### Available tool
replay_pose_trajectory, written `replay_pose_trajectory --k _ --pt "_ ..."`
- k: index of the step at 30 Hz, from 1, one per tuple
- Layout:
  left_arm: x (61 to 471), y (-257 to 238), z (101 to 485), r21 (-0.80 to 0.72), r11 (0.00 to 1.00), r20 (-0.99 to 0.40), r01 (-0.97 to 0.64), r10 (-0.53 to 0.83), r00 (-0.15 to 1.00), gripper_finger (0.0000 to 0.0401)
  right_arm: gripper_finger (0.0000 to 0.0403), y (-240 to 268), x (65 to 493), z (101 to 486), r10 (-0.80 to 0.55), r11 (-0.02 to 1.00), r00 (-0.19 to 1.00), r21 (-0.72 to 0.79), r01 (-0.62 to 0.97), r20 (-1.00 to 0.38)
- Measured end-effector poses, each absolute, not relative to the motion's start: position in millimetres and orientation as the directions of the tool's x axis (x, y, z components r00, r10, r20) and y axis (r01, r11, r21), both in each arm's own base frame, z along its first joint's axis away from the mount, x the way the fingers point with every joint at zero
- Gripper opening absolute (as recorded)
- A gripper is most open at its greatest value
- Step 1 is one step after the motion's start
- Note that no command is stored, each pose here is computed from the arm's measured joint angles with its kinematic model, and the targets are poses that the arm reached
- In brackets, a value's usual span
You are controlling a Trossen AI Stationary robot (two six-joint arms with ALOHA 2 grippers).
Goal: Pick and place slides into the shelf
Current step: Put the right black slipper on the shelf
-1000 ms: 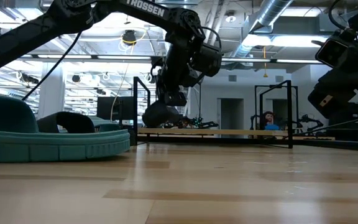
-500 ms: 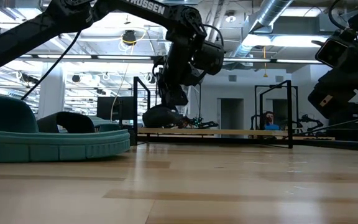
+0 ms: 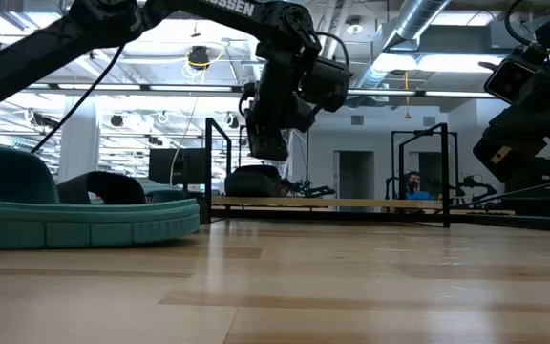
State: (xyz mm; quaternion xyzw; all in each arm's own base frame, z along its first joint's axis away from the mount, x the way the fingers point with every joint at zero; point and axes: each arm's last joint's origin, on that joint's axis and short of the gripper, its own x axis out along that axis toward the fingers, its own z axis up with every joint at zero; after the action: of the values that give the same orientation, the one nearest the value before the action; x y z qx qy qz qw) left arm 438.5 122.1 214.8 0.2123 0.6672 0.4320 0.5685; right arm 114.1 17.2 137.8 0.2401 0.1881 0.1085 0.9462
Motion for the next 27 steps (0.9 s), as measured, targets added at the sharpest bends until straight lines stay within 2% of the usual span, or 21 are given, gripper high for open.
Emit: replay_pose_trajectory --k 6,10,15,21,27 --pt "449.7 105.3 227.5 0.803 0.592 -0.593 -0.065 0.786 -0.176 0.0124 0.0059 17.2 114.1 137.8 0.295 0.861 0.906 0.495 -0.115 -0.304" --pt "458.5 88.8 250.1 0.702 0.711 -0.711 0.033 0.703 -0.03 0.0123 0.0059 17.1 114.1 137.8 0.295 0.861 0.906 0.495 -0.114 -0.304" --pt "454.0 73.0 293.8 0.501 0.851 -0.858 0.159 0.465 0.217 0.0123 0.0059 17.2 114.1 137.8 0.295 0.861 0.906 0.495 -0.115 -0.303" --pt "419.1 67.9 363.7 0.387 0.872 -0.865 0.3 0.231 0.445 0.0123 0.0059 17.1 114.1 137.8 0.294 0.862 0.906 0.495 -0.113 -0.304" --pt "371.4 64.5 417.0 0.236 0.892 -0.826 0.385 -0.025 0.563 0.0123 0.0059 17.1 114.1 137.8 0.294 0.862 0.906 0.495 -0.113 -0.304"
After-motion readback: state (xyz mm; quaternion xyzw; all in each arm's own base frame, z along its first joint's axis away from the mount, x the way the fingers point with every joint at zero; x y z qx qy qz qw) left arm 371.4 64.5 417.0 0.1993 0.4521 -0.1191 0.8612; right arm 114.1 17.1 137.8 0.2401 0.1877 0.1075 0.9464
